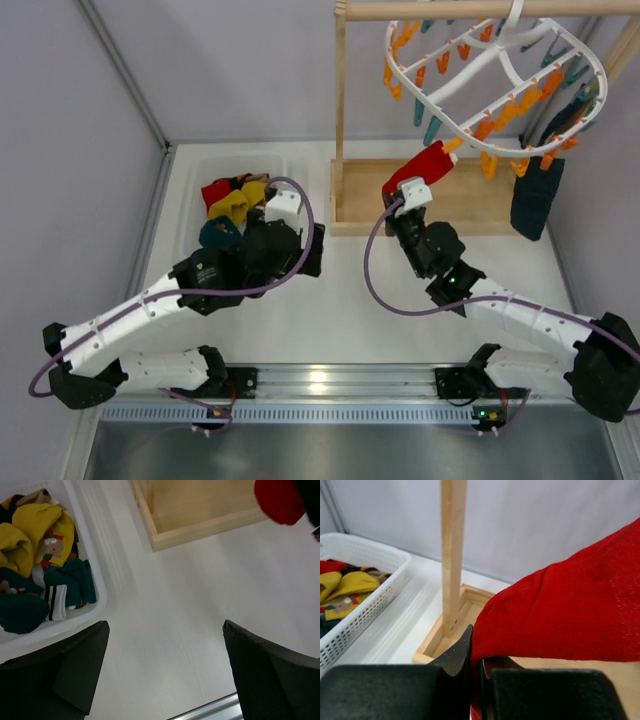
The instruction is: Remove the socks clipped to the hanger
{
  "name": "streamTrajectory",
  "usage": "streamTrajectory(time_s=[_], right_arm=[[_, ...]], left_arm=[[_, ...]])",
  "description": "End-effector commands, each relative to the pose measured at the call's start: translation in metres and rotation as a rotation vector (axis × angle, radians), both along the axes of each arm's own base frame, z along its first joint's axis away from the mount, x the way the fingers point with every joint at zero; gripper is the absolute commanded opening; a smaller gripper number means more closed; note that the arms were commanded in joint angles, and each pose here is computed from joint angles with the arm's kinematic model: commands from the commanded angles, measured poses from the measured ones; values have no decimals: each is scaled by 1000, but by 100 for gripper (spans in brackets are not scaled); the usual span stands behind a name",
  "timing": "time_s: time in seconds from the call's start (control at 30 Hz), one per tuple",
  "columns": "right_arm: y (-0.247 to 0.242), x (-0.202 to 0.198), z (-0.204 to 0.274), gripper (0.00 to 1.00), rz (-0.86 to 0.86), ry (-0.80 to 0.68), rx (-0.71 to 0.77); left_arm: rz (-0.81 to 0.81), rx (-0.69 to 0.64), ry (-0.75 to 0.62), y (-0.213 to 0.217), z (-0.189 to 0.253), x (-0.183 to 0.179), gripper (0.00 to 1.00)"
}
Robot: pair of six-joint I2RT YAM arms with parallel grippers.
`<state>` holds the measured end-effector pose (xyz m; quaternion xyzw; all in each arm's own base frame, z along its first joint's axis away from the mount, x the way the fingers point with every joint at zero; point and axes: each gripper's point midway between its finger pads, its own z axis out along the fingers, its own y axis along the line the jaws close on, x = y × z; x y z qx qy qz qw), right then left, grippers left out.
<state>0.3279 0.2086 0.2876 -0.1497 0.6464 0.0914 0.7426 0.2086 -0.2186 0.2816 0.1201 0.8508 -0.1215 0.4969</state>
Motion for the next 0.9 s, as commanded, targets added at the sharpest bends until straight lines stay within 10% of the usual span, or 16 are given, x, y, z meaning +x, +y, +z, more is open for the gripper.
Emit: streamTrajectory(time_s=[0.0, 0.53, 0.87], right_arm=[[18, -4, 18, 0, -31, -30, -30], [64, -6, 33, 0, -146, 10, -113], [50, -4, 1, 1, -192, 16, -102]], left_arm=[[38, -83, -90, 3, 49, 9, 99], [99, -90, -397, -21, 219, 55, 99], [-93, -61, -397, -88, 219, 69, 99]])
